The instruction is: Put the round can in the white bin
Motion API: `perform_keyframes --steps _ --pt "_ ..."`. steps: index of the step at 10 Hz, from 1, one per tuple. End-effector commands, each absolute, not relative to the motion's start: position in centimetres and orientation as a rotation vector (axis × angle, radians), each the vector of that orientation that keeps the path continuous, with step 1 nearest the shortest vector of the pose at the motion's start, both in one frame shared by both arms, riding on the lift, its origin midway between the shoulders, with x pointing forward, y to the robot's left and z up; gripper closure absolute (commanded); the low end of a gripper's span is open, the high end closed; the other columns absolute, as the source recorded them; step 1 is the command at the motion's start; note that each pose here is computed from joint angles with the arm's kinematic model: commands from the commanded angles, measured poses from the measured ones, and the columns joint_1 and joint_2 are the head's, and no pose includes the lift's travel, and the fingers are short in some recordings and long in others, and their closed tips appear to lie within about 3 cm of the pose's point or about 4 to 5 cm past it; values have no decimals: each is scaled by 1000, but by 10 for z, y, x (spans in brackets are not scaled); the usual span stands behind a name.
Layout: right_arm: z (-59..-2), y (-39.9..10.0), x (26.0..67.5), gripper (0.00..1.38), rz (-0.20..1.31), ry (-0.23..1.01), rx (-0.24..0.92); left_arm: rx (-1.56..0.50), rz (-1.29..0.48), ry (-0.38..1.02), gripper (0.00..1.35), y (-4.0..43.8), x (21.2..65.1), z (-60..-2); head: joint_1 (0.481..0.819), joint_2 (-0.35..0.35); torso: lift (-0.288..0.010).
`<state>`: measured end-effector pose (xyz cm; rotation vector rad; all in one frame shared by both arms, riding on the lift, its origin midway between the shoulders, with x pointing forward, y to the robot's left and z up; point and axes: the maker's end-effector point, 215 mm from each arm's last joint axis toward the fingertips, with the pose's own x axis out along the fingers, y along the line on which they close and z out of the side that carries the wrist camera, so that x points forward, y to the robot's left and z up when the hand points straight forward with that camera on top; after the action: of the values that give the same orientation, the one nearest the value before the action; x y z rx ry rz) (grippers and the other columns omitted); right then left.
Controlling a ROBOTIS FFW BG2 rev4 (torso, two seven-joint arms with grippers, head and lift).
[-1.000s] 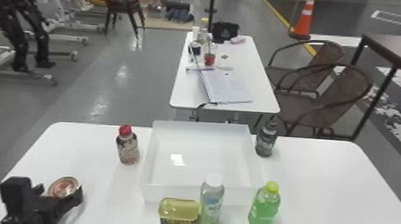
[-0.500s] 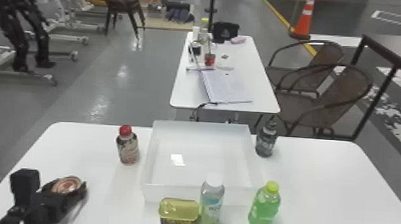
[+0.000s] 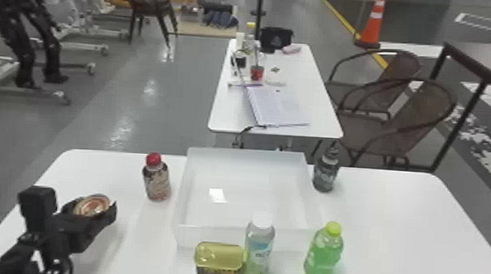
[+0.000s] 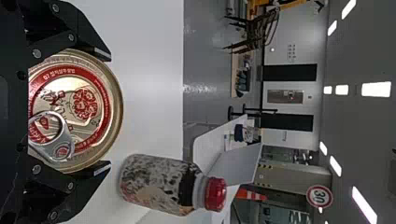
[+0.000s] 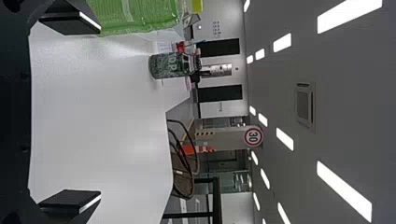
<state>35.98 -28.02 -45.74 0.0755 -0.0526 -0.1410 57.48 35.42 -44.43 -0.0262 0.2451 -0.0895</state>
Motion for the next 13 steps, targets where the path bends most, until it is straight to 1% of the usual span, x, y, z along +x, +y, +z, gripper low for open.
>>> perform_keyframes --steps 1,2,4,7,10,13 --pt "-458 -279 360 58 -141 -52 77 -95 -162 151 828 313 594 -396 549 0 -100" --pt "-458 -279 361 58 -139 -53 78 -138 -219 109 828 286 607 -371 549 0 -100" --pt "-458 -276 363 58 -135 -53 82 -194 -323 82 828 239 627 -340 549 0 -100" --pt "-459 -273 365 59 -132 -53 86 -236 -489 78 826 168 652 -322 549 0 -100" --pt "-460 -271 367 59 -128 -53 88 -304 -647 174 826 99 660 -354 549 0 -100" --pt "-460 -270 368 59 -127 -54 89 -370 -712 288 809 67 648 -386 549 0 -100"
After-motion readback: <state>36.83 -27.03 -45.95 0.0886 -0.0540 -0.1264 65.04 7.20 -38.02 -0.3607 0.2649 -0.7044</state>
